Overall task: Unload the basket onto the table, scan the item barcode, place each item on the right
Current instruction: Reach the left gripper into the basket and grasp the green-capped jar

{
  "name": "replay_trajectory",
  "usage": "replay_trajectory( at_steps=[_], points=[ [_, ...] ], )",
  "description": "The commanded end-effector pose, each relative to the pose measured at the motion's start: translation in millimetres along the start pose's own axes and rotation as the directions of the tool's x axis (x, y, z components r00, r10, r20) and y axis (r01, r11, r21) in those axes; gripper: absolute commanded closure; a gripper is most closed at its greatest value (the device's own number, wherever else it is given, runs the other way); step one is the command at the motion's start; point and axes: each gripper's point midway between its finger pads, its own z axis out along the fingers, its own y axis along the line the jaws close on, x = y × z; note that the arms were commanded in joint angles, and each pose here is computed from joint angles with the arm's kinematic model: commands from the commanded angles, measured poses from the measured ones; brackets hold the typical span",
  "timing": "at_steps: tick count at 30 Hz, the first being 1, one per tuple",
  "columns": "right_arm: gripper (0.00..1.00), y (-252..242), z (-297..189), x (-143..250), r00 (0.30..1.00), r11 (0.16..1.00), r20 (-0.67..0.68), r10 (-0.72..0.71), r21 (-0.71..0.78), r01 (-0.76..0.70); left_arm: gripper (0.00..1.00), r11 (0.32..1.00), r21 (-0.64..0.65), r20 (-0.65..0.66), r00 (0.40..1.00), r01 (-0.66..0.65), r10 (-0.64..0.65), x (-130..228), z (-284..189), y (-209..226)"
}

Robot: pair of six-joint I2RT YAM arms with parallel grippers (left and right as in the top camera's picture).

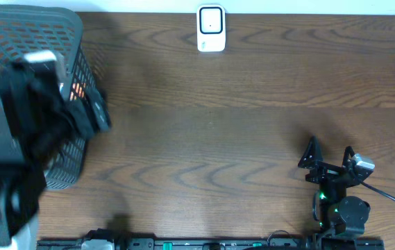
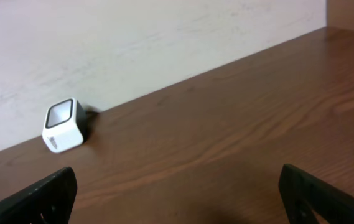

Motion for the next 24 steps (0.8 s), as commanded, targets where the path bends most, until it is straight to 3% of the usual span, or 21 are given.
replay_trajectory(
  at_steps=[1,6,12,16,24],
  points=[
    [0.01,-2.4,-0.3,-1.0,1.0,1.0,0.006,0.006,0.011,-0.006,0.1,0.968,-0.2,0.028,0.988,0.155,-0.152,-26.9,10.2,40.7],
    [0.01,-2.4,-0.3,-0.9,1.0,1.0,0.006,0.006,0.011,-0.006,0.1,0.799,-0.406,0.036,0.881,0.444,-0.471,-18.8,36.9,115.9],
    [0.01,-2.4,-0.3,-0.8,1.0,1.0,0.006,0.006,0.011,-0.006,0.1,0.599,-0.551,0.076,0.75,0.581,-0.657,4.2,56.1,184.2],
    [0.01,-2.4,-0.3,-0.8,1.0,1.0,0.006,0.006,0.011,-0.006,0.1,0.542,-0.623,0.021,0.705,0.564,-0.709,28.3,79.2,208.0],
    [0.01,-2.4,-0.3,-1.0,1.0,1.0,0.006,0.006,0.011,-0.006,0.1,0.519,-0.692,-0.089,0.654,0.501,-0.751,95.4,137.0,224.4]
  ],
)
